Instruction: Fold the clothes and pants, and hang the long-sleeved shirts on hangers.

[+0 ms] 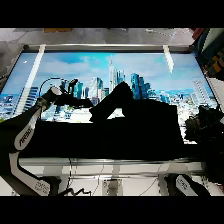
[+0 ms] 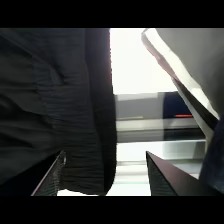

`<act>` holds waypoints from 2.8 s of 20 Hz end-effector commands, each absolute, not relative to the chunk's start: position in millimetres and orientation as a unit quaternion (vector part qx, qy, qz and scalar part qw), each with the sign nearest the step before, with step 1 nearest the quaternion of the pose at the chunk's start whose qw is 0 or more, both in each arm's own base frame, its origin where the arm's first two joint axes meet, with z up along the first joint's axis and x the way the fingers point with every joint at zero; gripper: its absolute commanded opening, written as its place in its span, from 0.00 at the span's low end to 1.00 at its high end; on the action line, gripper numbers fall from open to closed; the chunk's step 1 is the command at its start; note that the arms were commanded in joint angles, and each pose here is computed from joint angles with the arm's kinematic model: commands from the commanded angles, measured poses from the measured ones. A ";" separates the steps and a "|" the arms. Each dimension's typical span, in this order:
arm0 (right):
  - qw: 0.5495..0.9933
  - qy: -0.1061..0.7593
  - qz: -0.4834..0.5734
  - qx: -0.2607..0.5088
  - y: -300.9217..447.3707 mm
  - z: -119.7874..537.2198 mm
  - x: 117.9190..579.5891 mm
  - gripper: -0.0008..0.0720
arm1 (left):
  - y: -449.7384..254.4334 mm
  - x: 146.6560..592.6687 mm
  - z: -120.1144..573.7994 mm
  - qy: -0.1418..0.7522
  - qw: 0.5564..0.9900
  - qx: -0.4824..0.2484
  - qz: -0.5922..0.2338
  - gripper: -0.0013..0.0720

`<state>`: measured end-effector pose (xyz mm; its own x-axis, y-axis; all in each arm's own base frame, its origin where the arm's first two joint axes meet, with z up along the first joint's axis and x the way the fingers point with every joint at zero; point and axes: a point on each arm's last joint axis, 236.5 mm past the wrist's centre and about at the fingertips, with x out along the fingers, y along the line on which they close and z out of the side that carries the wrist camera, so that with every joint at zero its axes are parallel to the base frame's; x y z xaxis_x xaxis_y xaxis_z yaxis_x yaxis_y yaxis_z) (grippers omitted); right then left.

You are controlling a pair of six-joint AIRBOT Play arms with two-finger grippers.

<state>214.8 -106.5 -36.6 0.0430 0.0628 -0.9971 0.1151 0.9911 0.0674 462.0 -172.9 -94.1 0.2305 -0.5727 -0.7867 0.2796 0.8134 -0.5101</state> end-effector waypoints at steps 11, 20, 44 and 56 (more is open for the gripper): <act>0.729 0.681 -0.016 0.071 -103.6 -36.0 221.7 0.78 | -208.7 415.1 -111.9 0.598 0.716 -0.076 -0.352 0.22; 0.739 0.670 -0.021 0.069 -106.6 -35.6 229.0 0.78 | -201.8 481.9 -30.3 0.487 0.786 -0.021 -0.380 0.03; 0.827 0.553 -0.091 0.034 -147.9 -18.9 292.6 0.78 | 46.5 561.1 305.9 0.121 0.972 0.186 -0.082 0.03; 0.835 0.532 -0.097 0.100 -139.0 -28.6 310.3 0.78 | 135.4 541.4 229.2 0.295 0.922 0.249 0.039 0.03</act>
